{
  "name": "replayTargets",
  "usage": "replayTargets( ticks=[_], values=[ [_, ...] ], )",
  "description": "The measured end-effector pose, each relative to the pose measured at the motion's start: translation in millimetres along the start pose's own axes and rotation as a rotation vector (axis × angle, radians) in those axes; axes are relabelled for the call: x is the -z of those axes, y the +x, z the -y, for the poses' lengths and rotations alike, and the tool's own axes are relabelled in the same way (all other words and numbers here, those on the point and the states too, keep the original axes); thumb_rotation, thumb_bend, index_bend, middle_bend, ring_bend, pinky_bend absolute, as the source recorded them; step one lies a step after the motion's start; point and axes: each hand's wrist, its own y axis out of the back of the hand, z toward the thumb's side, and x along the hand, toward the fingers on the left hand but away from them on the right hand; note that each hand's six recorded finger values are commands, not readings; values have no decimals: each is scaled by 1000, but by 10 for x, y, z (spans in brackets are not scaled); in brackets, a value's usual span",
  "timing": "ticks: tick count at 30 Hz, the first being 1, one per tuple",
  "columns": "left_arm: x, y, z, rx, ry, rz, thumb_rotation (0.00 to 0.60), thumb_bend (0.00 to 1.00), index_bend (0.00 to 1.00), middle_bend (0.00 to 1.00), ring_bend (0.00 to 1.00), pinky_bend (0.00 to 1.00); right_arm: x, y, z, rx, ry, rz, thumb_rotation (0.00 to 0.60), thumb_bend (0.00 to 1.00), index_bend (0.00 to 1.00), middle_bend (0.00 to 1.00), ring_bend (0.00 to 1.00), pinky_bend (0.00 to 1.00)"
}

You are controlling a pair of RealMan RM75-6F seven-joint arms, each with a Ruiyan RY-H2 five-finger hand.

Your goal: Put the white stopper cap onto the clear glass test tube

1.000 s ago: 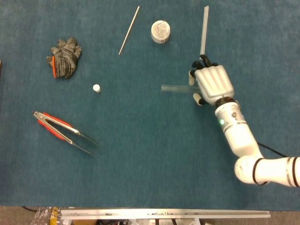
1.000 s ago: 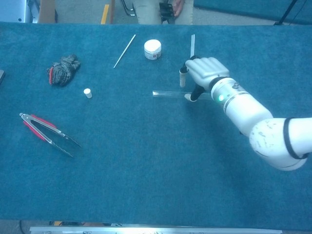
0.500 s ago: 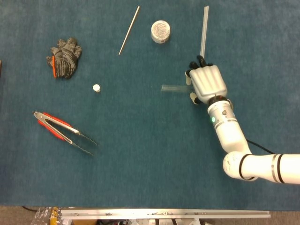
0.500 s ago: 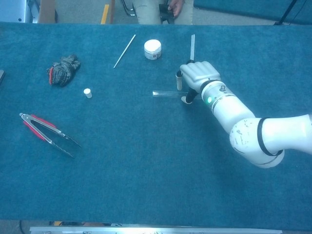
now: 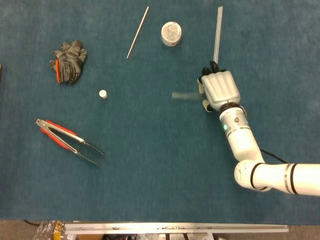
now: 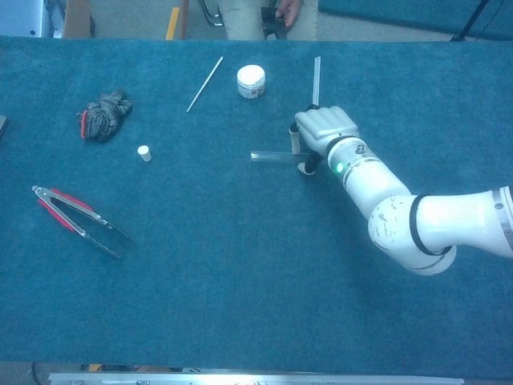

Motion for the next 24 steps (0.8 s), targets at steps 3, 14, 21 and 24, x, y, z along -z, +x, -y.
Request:
replayTargets(
  ticks=[3,14,21,24],
  values=[
    [9,-4,1,-1,0,-2,600,348,263,186,87,86,-5,0,-11,3,2,0,600,289,503,238,68,303],
    [30,-4,23,1,-8,-4,600,348,264,185,87,86,-27,0,-42,13,-12,-1,600,331,584,291,106,323],
    [27,76,38,15,-24,10,600,347,264,186,87,86,14,70,-227,38,-70,-22,600,338,597,301,108,323],
    [-7,125,31,20,-35,27,600,347,265,187,87,85,58,141,-374,55,-106,-38,600,338,597,301,108,323]
  ],
)
